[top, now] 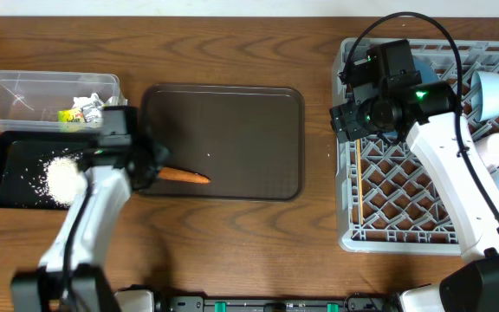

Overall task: Sort waste into correct bins and load items into the dishwasher rack
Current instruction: 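Lift the carrot with the left gripper and carry it left over the black tray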

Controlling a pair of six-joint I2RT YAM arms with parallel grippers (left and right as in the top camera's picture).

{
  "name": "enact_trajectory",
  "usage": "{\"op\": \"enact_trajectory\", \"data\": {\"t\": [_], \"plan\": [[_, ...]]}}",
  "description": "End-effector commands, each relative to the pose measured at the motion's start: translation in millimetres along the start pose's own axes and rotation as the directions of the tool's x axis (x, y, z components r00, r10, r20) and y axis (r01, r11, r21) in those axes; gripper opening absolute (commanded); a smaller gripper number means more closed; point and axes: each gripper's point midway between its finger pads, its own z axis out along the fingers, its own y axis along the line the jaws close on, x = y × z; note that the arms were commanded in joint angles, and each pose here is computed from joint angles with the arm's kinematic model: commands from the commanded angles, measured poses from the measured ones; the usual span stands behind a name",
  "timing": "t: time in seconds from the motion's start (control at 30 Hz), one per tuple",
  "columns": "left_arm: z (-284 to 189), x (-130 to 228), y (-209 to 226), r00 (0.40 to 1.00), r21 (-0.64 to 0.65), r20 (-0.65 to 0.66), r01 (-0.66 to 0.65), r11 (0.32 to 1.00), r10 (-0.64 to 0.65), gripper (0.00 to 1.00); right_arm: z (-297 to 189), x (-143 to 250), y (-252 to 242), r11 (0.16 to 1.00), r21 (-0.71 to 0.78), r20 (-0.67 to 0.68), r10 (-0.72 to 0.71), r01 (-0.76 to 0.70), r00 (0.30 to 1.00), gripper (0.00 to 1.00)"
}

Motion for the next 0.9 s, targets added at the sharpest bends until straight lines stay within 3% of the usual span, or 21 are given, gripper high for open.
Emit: {"op": "enact_trajectory", "data": {"t": [0.0,0.13,0.37,0.53,0.87], "plan": [[23.4,17.3,4.3,0.997,-0.064,-0.060,0.046,0.997,-0.050,0.51,0.8,1.1,-0.9,1.000,0.007,-0.004,0.012,-0.012,1.000,0.79],[47.4,33.0,14.1,0.989,-0.142,-0.108,0.081,0.987,-0.096,0.51,0.8,1.1,-0.9,1.000,0.007,-0.004,0.012,-0.012,1.000,0.79],[74.5,33.6,16.1,0.988,-0.158,-0.118,0.076,0.985,-0.096,0.51,0.8,1.1,-0.9,1.000,0.007,-0.004,0.011,-0.011,1.000,0.79],[74.7,33.5,16.7,0.988,-0.160,-0.119,0.076,0.984,-0.096,0.30,0.8,1.2,-1.4,1.000,0.010,-0.004,0.012,-0.012,1.000,0.79],[35.0,3.7,4.4,0.998,-0.040,-0.057,0.037,0.998,-0.040,0.21,0.8,1.3,-1.4,1.000,0.010,-0.005,0.012,-0.011,1.000,0.79]]}}
